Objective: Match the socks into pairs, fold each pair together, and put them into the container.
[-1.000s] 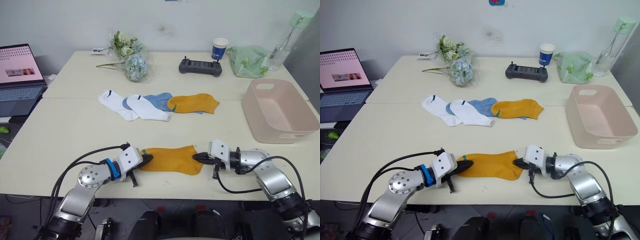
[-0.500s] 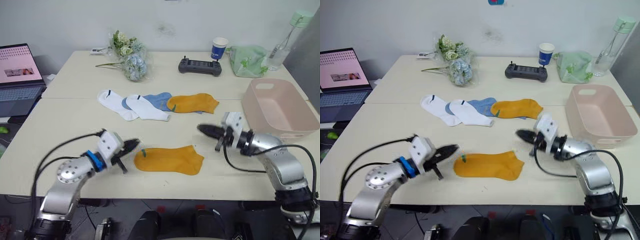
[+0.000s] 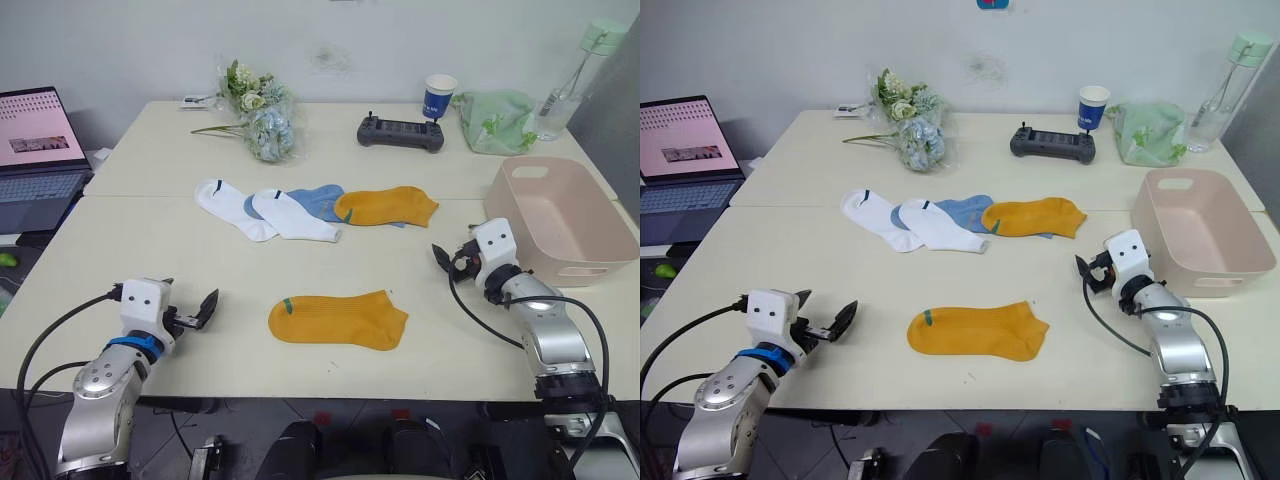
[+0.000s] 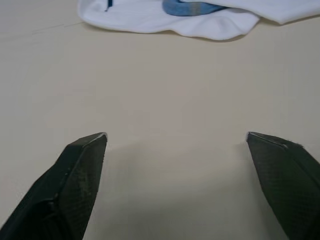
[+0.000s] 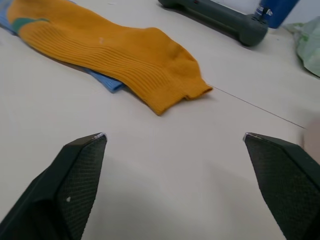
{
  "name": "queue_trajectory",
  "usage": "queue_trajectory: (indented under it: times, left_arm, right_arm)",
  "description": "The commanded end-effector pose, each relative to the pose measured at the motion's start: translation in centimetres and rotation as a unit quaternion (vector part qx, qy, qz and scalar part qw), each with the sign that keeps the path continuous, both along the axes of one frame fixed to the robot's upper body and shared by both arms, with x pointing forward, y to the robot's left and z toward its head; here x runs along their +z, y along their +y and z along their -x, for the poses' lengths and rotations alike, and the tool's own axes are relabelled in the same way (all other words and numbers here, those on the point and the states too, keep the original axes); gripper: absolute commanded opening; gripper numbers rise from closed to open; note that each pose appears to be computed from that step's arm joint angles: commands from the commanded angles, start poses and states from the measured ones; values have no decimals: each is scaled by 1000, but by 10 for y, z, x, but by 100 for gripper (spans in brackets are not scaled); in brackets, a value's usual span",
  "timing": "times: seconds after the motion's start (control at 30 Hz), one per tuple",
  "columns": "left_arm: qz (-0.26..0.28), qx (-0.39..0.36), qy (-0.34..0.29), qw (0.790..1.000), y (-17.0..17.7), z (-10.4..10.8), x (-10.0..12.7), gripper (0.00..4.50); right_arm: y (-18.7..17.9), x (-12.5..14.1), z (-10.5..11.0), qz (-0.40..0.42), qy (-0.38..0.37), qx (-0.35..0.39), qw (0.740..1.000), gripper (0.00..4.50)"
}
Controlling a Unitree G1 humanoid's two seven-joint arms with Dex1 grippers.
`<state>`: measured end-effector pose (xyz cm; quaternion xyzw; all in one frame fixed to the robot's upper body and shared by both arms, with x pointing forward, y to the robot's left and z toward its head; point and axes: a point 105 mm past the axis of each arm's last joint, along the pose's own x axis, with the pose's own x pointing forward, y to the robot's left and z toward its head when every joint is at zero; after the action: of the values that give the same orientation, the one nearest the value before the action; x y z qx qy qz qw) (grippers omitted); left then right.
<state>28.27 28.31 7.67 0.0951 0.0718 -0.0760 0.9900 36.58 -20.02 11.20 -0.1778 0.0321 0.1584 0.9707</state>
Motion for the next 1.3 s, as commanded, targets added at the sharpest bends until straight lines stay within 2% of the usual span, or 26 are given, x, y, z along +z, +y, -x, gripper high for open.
queue_trajectory:
  times: [0.03, 0.13, 0.23, 0.33, 0.5, 0.63, 0.73, 0.83, 0.97, 1.07, 1.1, 1.13, 1.3]
  left_arm:
    - [-18, 3, -25, 1000, 5, 2, 13, 445]
    - [-33, -30, -38, 998, -7, -2, 23, 445]
    - [-23, -92, -56, 994, -34, -9, 40, 445]
    - [-18, -202, -70, 977, -81, -11, 64, 445]
    - [-24, -304, -84, 949, -134, -11, 91, 445]
    - [-15, -344, -98, 934, -160, -8, 106, 445]
    - [10, -343, -116, 932, -170, -10, 119, 445]
    - [10, -348, -114, 930, -176, -9, 119, 445]
    - [9, -348, -110, 931, -179, -8, 114, 450]
    - [7, -348, -108, 931, -178, -7, 113, 450]
    - [6, -347, -108, 932, -178, -7, 113, 450]
    - [6, -347, -108, 932, -178, -7, 113, 450]
    - [4, -346, -107, 932, -176, -6, 112, 450]
  right_arm:
    - [-1, 13, -1, 10, -26, 3, 1000, 450]
    - [13, 18, -7, 29, -30, 39, 998, 450]
    - [29, 21, -17, 58, -32, 71, 995, 450]
    - [46, 19, -35, 75, -18, 87, 993, 450]
    - [59, 25, -62, 68, -6, 72, 995, 450]
    - [55, 19, -73, 71, 20, 61, 995, 450]
    - [47, 16, -79, 16, 56, 29, 998, 450]
    - [45, 7, -80, 10, 84, 28, 996, 450]
    - [46, -2, -79, 11, 99, 29, 995, 360]
    - [44, -4, -80, 2, 99, 21, 995, 256]
    - [43, -3, -80, 1, 98, 21, 995, 198]
    - [43, -3, -80, 0, 98, 21, 995, 181]
    - [41, -1, -78, -2, 95, 28, 995, 16]
